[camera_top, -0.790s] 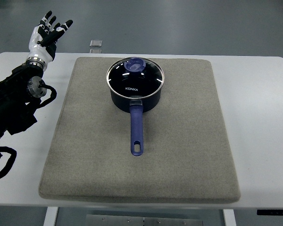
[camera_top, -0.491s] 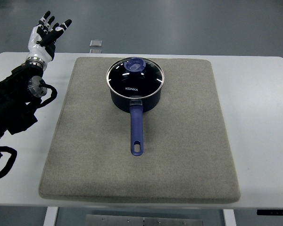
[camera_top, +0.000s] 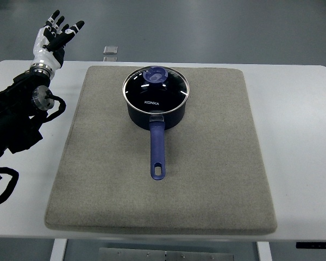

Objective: Open pot lid and place left with left hand

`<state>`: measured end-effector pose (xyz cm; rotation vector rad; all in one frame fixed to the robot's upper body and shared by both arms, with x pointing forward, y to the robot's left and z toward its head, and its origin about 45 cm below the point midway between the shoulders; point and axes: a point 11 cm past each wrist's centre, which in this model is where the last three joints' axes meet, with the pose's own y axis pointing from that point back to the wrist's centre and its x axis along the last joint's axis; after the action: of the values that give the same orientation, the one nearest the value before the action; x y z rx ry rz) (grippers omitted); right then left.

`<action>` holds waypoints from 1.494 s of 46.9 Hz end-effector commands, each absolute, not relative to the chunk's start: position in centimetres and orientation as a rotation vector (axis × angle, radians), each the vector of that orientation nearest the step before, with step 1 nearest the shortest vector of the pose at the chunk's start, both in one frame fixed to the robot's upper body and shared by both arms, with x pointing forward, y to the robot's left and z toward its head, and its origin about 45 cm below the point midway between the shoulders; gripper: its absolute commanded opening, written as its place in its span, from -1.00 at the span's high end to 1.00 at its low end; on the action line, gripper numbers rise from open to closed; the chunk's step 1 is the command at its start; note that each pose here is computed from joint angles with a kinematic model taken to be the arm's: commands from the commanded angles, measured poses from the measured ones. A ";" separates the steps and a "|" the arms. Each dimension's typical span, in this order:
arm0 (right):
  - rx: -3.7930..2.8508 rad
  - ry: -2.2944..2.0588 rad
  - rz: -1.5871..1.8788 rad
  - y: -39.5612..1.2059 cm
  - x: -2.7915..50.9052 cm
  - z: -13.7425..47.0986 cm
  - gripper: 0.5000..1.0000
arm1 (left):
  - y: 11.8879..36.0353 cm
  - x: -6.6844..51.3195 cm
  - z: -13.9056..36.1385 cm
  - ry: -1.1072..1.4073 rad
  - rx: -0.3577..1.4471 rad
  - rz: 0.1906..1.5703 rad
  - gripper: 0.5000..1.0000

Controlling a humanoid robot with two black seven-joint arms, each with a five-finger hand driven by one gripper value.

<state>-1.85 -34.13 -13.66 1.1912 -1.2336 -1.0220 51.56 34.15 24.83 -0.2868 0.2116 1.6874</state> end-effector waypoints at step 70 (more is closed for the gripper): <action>1.191 -1.233 -1.022 -34.1 -1.9 -13.7 -0.67 | 27.7 53.3 33.4 -0.267 0.217 1.211 -0.96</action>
<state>-1.86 -34.12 -13.66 1.1912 -1.2334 -1.0223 53.46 28.23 33.21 0.1718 -0.2460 1.2671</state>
